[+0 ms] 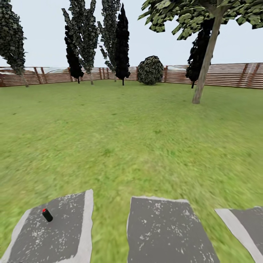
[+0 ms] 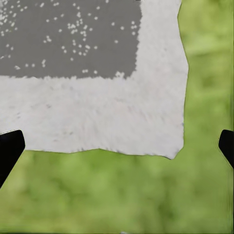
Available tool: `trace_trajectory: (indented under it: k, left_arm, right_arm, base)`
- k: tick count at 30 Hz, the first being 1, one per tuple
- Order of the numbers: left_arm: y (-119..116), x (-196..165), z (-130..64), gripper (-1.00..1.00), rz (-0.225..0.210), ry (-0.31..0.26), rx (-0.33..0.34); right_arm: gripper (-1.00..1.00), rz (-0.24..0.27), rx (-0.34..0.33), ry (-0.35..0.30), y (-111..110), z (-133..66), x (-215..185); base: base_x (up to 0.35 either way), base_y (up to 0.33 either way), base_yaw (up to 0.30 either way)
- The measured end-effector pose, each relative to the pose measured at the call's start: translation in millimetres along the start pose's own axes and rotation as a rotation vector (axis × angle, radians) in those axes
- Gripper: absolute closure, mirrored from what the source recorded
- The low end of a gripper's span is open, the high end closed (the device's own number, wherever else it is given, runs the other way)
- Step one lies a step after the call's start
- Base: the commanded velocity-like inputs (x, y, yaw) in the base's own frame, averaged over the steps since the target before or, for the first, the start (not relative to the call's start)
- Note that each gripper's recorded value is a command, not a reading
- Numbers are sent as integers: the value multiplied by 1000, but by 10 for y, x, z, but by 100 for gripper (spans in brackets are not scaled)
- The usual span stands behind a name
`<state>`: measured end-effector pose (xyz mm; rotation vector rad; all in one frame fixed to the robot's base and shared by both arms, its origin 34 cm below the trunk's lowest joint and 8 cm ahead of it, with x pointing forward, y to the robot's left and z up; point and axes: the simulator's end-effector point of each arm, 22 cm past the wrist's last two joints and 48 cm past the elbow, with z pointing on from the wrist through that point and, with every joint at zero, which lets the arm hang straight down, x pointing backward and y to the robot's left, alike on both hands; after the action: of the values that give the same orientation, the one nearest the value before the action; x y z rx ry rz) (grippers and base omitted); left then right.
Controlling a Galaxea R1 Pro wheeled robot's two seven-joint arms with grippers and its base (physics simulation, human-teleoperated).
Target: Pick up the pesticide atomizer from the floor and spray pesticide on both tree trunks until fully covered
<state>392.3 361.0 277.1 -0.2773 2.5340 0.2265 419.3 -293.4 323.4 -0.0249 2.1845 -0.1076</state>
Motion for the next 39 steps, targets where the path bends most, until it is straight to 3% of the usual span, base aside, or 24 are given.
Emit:
trace_trajectory:
  k: [39]
  left_arm:
    - [-1, -2, 1, -100, 0, 0, 0]
  right_arm:
    - [-100, 0, -1, 0, 6, 0, 0]
  base:
    - [202, -260, 277]
